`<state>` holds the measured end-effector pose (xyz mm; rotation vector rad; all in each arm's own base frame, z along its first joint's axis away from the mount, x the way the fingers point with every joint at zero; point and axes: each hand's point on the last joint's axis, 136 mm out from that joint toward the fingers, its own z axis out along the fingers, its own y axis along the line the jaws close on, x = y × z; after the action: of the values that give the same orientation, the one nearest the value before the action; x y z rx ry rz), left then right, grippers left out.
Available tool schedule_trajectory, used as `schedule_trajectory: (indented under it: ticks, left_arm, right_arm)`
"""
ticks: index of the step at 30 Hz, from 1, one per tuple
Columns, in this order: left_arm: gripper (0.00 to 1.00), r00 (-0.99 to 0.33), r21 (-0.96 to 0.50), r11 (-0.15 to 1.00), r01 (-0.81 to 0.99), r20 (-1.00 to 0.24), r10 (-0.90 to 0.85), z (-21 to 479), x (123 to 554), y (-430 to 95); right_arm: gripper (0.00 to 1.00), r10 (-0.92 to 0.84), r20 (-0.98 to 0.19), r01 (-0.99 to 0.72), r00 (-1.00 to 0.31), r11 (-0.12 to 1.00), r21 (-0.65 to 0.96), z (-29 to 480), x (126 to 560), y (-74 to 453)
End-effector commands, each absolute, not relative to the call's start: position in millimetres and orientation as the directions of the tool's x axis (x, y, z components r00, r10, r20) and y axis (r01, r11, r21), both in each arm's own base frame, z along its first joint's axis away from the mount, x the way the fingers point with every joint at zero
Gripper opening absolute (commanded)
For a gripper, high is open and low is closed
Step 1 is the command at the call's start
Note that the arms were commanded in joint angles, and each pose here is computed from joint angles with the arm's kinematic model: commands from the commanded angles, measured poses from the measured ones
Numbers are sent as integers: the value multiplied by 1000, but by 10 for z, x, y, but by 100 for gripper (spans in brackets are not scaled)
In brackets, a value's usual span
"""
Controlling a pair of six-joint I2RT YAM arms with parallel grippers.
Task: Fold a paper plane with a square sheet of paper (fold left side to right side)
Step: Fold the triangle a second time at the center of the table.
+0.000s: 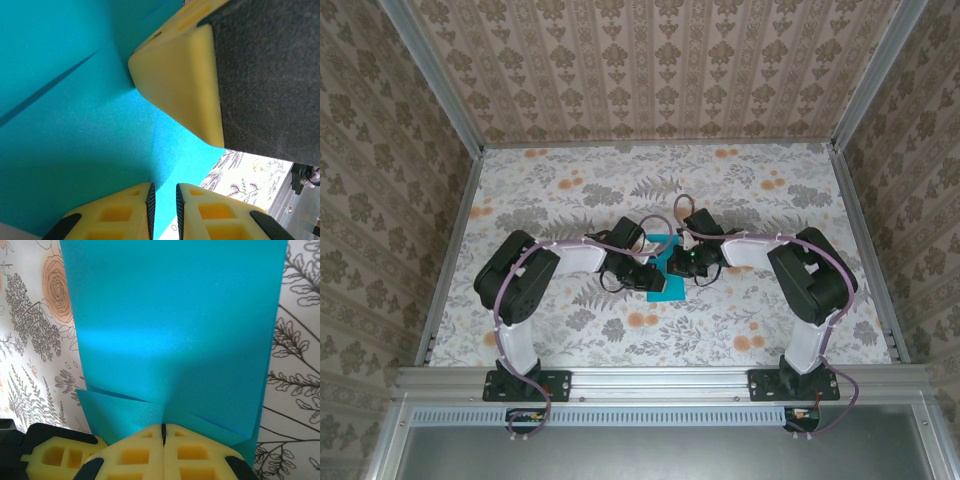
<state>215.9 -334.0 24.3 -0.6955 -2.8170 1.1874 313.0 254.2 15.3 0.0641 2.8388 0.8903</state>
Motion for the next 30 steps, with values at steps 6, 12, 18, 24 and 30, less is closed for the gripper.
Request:
schedule_trajectory:
  ticks: [6,12,18,24,30]
  left_arm:
    - [22,-899,-669,636,385,-114,423,167,1934,-3123]
    - [22,-903,-673,643,365,-86,422,123,1774,-3000]
    - [22,-910,-663,665,344,-62,410,73,1666,-2876]
    - [22,-915,-655,677,335,-56,399,63,1622,-2815]
    - [22,-918,-653,680,334,-64,391,109,1628,-2773]
  right_arm:
    - [0,74,-50,44,-996,893,447,-152,2944,2325]
    - [0,77,-41,51,-996,897,440,-181,2957,2305]
    - [0,75,-42,49,-996,896,441,-171,2958,2303]
    - [0,71,-41,46,-997,897,440,-175,2955,2304]
    - [0,68,-47,40,-997,893,448,-166,2957,2314]
